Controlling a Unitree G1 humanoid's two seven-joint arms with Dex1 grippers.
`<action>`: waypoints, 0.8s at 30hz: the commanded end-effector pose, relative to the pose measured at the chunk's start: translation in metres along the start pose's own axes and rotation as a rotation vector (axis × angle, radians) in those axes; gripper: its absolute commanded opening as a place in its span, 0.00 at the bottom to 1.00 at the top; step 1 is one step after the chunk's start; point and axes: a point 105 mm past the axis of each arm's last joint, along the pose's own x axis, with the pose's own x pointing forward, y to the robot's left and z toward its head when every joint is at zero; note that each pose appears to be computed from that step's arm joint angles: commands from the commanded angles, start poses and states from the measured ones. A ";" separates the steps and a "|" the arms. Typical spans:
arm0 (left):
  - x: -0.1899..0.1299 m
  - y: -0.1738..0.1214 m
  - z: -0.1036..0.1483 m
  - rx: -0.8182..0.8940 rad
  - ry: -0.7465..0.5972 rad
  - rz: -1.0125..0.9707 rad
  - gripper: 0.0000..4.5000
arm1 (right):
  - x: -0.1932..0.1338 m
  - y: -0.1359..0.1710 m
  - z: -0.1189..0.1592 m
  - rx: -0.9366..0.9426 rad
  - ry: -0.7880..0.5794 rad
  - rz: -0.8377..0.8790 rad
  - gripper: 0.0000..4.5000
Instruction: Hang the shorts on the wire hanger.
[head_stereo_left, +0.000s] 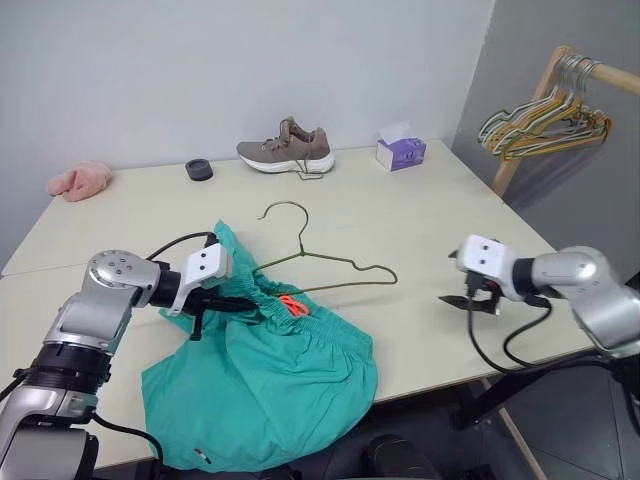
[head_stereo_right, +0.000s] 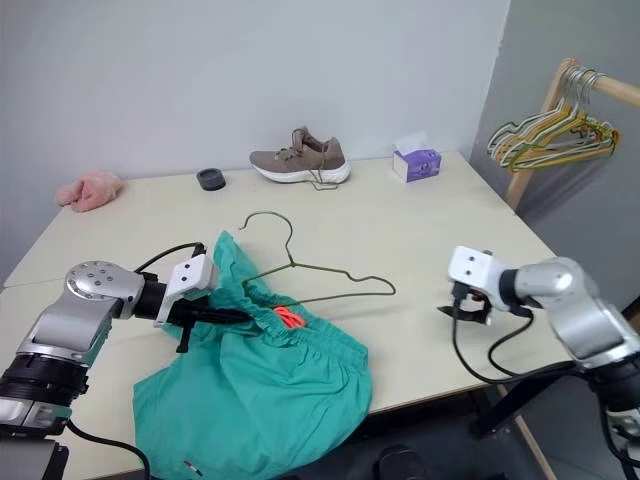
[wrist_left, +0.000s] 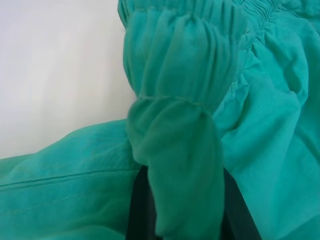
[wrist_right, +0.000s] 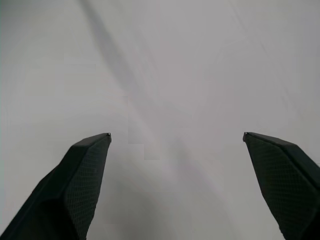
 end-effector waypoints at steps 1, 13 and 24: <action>-0.009 0.008 0.012 0.044 -0.020 0.043 0.00 | -0.002 0.034 0.024 0.119 -0.132 0.145 0.99; -0.007 0.012 0.017 0.050 -0.036 0.049 0.00 | 0.042 0.119 0.040 0.581 -0.209 0.310 0.99; -0.006 0.015 0.015 0.044 -0.051 0.071 0.00 | 0.067 0.132 0.058 0.687 -0.198 0.368 0.78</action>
